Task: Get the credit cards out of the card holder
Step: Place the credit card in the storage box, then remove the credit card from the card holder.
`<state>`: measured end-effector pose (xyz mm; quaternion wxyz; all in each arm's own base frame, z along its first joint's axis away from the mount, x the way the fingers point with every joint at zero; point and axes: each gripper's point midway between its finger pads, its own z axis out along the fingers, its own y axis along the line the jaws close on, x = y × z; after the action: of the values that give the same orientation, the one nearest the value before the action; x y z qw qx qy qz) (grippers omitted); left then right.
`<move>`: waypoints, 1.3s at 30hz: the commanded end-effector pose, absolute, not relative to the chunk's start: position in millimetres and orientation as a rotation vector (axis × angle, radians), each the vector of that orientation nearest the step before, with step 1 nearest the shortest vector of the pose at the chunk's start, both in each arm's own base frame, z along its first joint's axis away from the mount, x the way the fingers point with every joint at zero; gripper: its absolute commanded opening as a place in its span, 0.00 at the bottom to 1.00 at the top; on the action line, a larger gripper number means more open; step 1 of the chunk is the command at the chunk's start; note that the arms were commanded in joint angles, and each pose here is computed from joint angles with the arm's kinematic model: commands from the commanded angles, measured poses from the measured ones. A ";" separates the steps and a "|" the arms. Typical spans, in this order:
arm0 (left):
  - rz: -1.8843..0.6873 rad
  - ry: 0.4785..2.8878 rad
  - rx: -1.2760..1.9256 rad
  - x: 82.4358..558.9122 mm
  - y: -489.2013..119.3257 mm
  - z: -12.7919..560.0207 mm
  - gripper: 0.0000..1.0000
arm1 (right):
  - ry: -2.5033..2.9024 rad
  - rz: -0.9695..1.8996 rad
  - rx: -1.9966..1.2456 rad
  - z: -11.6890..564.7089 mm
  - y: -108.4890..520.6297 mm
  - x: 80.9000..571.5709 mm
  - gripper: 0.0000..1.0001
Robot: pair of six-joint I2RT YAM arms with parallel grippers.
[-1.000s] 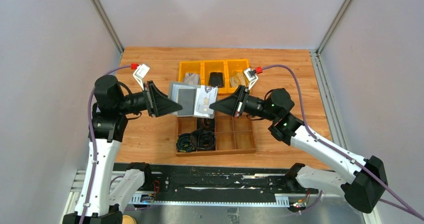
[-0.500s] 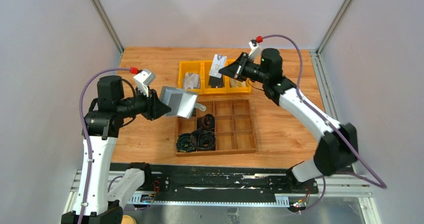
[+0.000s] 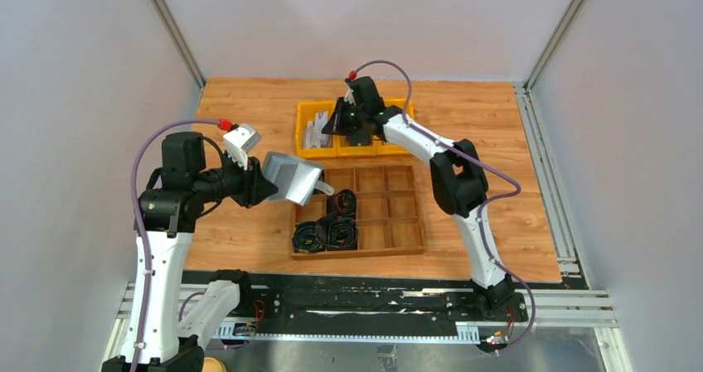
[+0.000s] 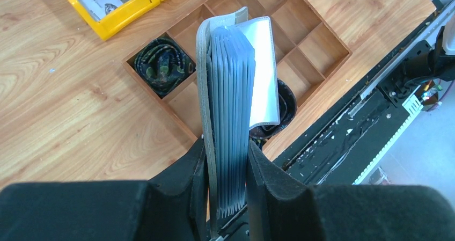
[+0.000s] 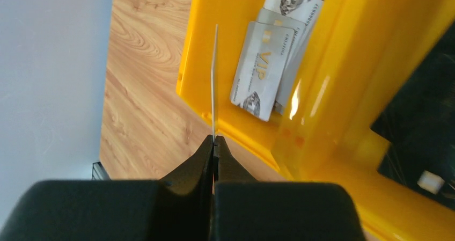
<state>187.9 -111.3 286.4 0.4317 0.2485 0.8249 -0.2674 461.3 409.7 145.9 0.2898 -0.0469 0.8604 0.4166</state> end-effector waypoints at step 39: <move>-0.927 1.894 0.729 158.9 -143.2 322.6 0.00 | 1.761 1.646 -0.665 348.5 390.3 212.1 0.81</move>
<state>163.7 -136.7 313.6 0.4343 0.2771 0.7818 -0.3513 264.7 379.7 378.9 0.3801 -0.2024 0.6773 0.5965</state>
